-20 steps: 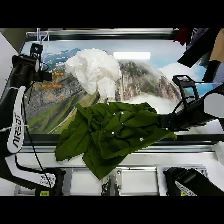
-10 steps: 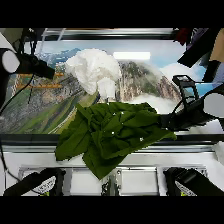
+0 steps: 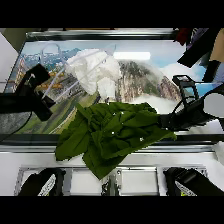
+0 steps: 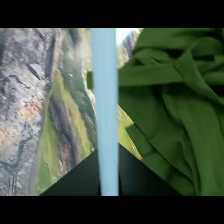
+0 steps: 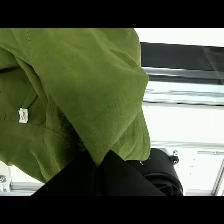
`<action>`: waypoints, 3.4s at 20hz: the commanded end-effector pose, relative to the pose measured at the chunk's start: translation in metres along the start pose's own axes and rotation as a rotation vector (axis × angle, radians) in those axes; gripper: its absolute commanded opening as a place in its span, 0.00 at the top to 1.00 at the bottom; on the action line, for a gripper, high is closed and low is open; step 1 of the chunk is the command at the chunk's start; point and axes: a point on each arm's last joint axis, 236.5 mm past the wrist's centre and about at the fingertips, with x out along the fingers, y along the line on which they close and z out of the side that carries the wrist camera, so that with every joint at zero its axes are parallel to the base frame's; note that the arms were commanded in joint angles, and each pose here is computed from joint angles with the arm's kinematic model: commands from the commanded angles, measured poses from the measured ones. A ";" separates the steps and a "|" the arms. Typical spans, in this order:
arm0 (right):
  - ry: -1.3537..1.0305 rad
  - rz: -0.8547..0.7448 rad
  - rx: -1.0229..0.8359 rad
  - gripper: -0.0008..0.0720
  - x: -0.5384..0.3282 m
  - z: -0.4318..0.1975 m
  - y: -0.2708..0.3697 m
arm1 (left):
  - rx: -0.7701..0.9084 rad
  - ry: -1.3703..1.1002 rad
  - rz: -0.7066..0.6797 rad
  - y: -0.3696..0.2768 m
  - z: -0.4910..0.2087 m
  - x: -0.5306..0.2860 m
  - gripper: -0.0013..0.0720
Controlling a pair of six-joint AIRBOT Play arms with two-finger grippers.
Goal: Fold the clothes and pants, and hang the long-sleeved shirts on hangers.
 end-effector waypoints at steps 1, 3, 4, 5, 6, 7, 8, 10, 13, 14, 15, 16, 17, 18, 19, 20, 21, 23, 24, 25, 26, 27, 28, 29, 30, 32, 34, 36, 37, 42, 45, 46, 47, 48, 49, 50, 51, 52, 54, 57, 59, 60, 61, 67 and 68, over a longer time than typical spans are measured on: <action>0.000 0.000 -0.001 0.97 0.000 0.000 0.000 | 0.154 -0.014 -0.138 -0.046 -0.024 -0.005 0.96; 0.000 0.000 -0.001 0.97 0.000 0.000 0.000 | 0.180 -0.053 -0.318 -0.086 -0.027 -0.013 0.96; 0.000 0.000 -0.001 0.97 0.000 0.000 0.000 | 0.178 -0.049 -0.387 -0.100 -0.031 -0.018 0.96; 0.000 0.000 -0.001 0.97 0.000 0.000 0.000 | 0.186 -0.031 -0.426 -0.108 -0.035 -0.020 0.96; 0.000 0.000 -0.001 0.97 0.000 0.000 0.000 | 0.201 -0.011 -0.442 -0.111 -0.038 -0.019 0.96; 0.000 0.000 -0.001 0.97 0.000 0.000 0.000 | 0.229 0.014 -0.443 -0.113 -0.041 -0.017 0.96; 0.000 0.000 -0.001 0.97 0.000 0.000 0.000 | 0.259 0.030 -0.456 -0.119 -0.043 -0.017 0.96; 0.000 0.000 -0.001 0.97 0.000 0.000 0.000 | 0.300 0.050 -0.501 -0.132 -0.042 -0.015 0.96; 0.000 0.000 -0.001 0.97 0.000 0.000 0.000 | 0.356 0.095 -0.625 -0.154 -0.045 -0.010 0.96; 0.000 0.000 -0.001 0.97 0.000 0.000 0.000 | 0.364 0.103 -0.647 -0.157 -0.045 -0.007 0.96; 0.000 0.000 -0.001 0.97 0.000 0.000 0.000 | 0.368 0.107 -0.662 -0.158 -0.043 -0.003 0.96; 0.000 0.000 -0.001 0.97 0.000 0.000 0.000 | 0.367 0.109 -0.682 -0.161 -0.042 -0.001 0.96; 0.000 0.000 -0.001 0.97 0.000 0.000 0.000 | 0.368 0.116 -0.695 -0.161 -0.042 0.003 0.96; 0.000 0.000 -0.001 0.97 0.000 0.000 0.000 | 0.373 0.120 -0.706 -0.163 -0.041 0.006 0.96; 0.000 0.000 -0.001 0.97 0.000 0.000 0.000 | 0.382 0.120 -0.709 -0.164 -0.039 0.010 0.96; 0.000 0.000 -0.001 0.97 0.000 0.000 0.000 | 0.391 0.110 -0.699 -0.164 -0.034 0.017 0.96; 0.000 0.000 -0.001 0.97 0.000 0.000 0.000 | 0.398 0.101 -0.688 -0.164 -0.030 0.024 0.96; 0.000 0.000 -0.001 0.97 0.000 0.000 0.000 | 0.387 0.085 -0.658 -0.160 -0.020 0.040 0.96; 0.000 0.000 -0.001 0.97 0.000 0.000 0.000 | 0.361 0.080 -0.650 -0.159 -0.015 0.047 0.96; 0.000 0.000 -0.001 0.97 0.000 0.000 0.000 | 0.333 0.065 -0.660 -0.160 -0.010 0.051 0.96; 0.000 0.000 -0.001 0.97 0.000 0.000 0.000 | 0.320 0.058 -0.682 -0.163 -0.008 0.054 0.96; 0.000 0.000 -0.001 0.97 0.000 0.000 0.000 | 0.311 0.063 -0.698 -0.164 -0.008 0.058 0.96; 0.000 0.000 -0.001 0.97 0.000 0.000 0.000 | 0.312 0.063 -0.718 -0.167 -0.007 0.061 0.96; 0.000 -0.001 -0.004 0.97 0.000 0.000 0.000 | 0.326 0.060 -0.736 -0.171 -0.006 0.063 0.96; 0.000 0.000 -0.012 0.97 0.000 0.000 0.000 | 0.355 0.060 -0.753 -0.176 -0.006 0.065 0.96; 0.000 0.000 -0.012 0.97 0.000 0.000 0.000 | 0.395 0.060 -0.770 -0.187 -0.003 0.069 0.96; 0.001 0.000 -0.008 0.97 0.000 0.000 0.000 | 0.405 0.044 -0.760 -0.190 0.003 0.074 0.96; -0.003 0.002 -0.026 0.97 0.000 0.001 0.000 | 0.394 -0.001 -0.782 -0.197 0.012 0.070 0.96; -0.034 0.001 -0.052 0.97 -0.001 0.008 0.000 | 0.395 -0.018 -0.791 -0.199 0.015 0.069 0.96; -0.184 0.044 -0.094 0.97 -0.018 0.051 0.016 | 0.417 -0.031 -0.794 -0.199 0.016 0.068 0.96; -0.202 -0.026 -0.103 0.97 -0.023 0.065 0.004 | 0.418 -0.026 -0.803 -0.201 0.015 0.067 0.96; -0.212 -0.049 -0.097 0.97 -0.023 0.069 -0.001 | 0.419 -0.025 -0.804 -0.201 0.014 0.067 0.96; -0.220 -0.076 -0.090 0.97 -0.024 0.071 -0.007 | 0.420 -0.021 -0.811 -0.202 0.013 0.065 0.96; -0.232 -0.107 -0.082 0.97 -0.025 0.074 -0.014 | 0.421 -0.017 -0.817 -0.202 0.012 0.065 0.96; -0.245 -0.136 -0.075 0.97 -0.027 0.077 -0.021 | 0.422 -0.014 -0.823 -0.203 0.011 0.064 0.96; -0.257 -0.165 -0.067 0.97 -0.029 0.080 -0.028 | 0.423 -0.012 -0.826 -0.204 0.010 0.063 0.96; -0.266 -0.172 -0.065 0.97 -0.029 0.082 -0.030 | 0.423 -0.011 -0.827 -0.204 0.010 0.063 0.96; -0.275 -0.167 -0.067 0.97 -0.030 0.084 -0.028 | 0.423 -0.011 -0.829 -0.204 0.010 0.063 0.96; -0.267 -0.138 -0.077 0.97 -0.029 0.081 -0.021 | 0.423 -0.011 -0.828 -0.204 0.010 0.063 0.96; -0.235 -0.015 -0.107 0.97 -0.028 0.069 0.006 | 0.421 -0.015 -0.821 -0.203 0.011 0.064 0.96; -0.211 0.083 -0.131 0.97 -0.031 0.058 0.027 | 0.417 -0.019 -0.812 -0.201 0.013 0.066 0.96; -0.198 0.133 -0.144 0.97 -0.034 0.052 0.038 | 0.402 -0.020 -0.799 -0.200 0.015 0.068 0.96; -0.183 0.179 -0.156 0.97 -0.036 0.045 0.048 | 0.380 -0.019 -0.785 -0.198 0.017 0.070 0.96; -0.139 0.314 -0.176 0.97 -0.044 0.028 0.077 | 0.344 -0.032 -0.745 -0.193 0.024 0.076 0.96; -0.138 0.312 -0.179 0.97 -0.044 0.027 0.077 | 0.334 -0.028 -0.745 -0.192 0.024 0.076 0.96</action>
